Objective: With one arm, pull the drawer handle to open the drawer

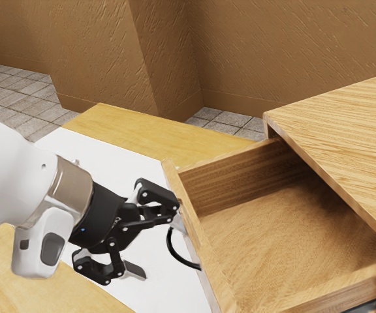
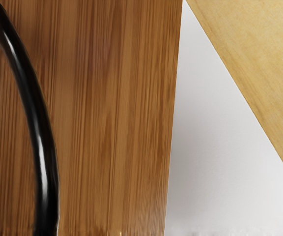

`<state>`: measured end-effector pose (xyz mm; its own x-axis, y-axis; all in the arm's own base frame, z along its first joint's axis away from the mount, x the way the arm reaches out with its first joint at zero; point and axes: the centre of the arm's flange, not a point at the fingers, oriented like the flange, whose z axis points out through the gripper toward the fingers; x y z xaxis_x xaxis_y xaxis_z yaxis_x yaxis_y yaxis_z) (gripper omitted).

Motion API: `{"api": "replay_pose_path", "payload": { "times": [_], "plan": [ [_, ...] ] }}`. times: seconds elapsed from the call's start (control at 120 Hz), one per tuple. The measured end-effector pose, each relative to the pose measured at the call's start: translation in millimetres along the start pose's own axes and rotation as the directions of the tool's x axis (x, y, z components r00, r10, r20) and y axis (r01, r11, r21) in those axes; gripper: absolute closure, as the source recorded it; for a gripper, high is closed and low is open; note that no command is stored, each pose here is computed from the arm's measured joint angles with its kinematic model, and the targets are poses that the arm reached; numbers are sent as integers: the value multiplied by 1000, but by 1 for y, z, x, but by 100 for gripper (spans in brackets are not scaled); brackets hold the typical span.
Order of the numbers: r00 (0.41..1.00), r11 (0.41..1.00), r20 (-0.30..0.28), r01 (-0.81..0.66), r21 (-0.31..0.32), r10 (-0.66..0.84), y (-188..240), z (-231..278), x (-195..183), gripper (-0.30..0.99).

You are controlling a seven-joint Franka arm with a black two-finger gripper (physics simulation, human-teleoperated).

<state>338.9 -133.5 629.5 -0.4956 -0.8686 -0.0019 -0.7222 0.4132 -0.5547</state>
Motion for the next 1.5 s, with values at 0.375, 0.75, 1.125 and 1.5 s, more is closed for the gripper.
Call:
{"api": "replay_pose_path", "payload": {
  "times": [0.375,0.75,1.125,1.5],
  "plan": [
    [1000,999,-3,17,-38,-17,13,-4,-6,16],
    [999,999,-34,34,-32,-35,24,-15,-3,18],
    [998,998,13,64,-25,-63,57,-28,-17,15],
    [997,997,-6,76,-9,-76,60,-36,-16,23]
  ]
}}
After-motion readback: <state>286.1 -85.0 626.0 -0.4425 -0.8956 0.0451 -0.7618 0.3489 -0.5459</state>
